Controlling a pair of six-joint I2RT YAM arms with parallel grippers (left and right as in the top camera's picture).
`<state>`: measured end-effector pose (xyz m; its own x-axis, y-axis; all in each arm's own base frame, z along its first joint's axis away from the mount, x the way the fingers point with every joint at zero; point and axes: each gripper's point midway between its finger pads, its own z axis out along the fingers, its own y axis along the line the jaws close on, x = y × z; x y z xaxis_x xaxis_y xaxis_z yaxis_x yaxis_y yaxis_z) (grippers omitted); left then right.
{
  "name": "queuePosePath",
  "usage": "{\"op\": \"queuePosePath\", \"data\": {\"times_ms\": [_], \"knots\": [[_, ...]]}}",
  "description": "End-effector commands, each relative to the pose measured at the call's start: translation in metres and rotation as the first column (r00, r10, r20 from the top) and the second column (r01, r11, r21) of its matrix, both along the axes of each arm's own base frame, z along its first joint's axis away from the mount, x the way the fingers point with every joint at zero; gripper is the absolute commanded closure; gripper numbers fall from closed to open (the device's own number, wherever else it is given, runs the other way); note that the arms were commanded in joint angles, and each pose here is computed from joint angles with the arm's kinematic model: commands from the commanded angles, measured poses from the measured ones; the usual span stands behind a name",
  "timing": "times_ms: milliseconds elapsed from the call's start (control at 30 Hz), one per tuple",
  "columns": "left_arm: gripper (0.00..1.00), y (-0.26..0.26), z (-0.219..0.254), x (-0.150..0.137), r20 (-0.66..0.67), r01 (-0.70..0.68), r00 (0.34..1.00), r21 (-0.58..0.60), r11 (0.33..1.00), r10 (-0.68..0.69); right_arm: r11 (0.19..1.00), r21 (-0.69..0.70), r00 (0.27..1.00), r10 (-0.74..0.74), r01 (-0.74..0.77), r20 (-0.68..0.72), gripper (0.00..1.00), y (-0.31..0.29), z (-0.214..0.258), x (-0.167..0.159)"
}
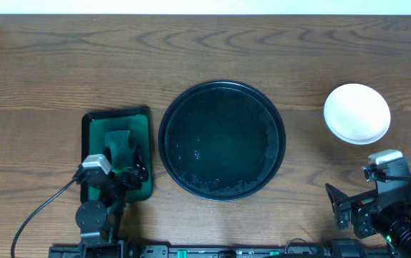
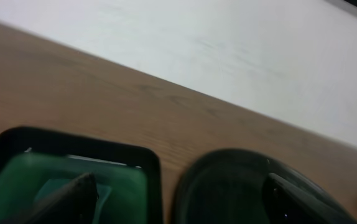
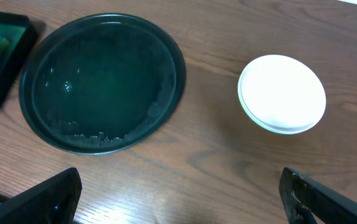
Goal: Clean dirty plates on tray and stack at the side
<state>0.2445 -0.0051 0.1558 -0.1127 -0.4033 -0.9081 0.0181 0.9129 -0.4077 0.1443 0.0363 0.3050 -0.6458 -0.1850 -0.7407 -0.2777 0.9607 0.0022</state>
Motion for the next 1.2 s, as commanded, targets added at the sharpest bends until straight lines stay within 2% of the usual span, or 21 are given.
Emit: {"op": "queuePosePath", "data": {"times_ms": [0,167,1167], "knots": [[0.15,0.018,-0.0172,-0.0007,-0.057,-0.121,0.992,-0.088,0.989,0.116,1.0,-0.007,1.0,0.024,-0.024,0.012,0.01,0.0024,0.0027,-0.0009],[0.15,0.0155,-0.0177,-0.0007,-0.054,-0.095,0.994,-0.009,0.995,0.094,1.0,-0.007,1.0,0.024,-0.024,0.012,0.01,0.0024,0.0027,-0.0009],[0.15,0.0163,-0.0177,-0.0006,-0.054,-0.098,0.994,-0.007,0.995,0.098,1.0,-0.007,1.0,0.024,-0.023,0.012,0.01,0.0024,0.0027,-0.0009]]}}
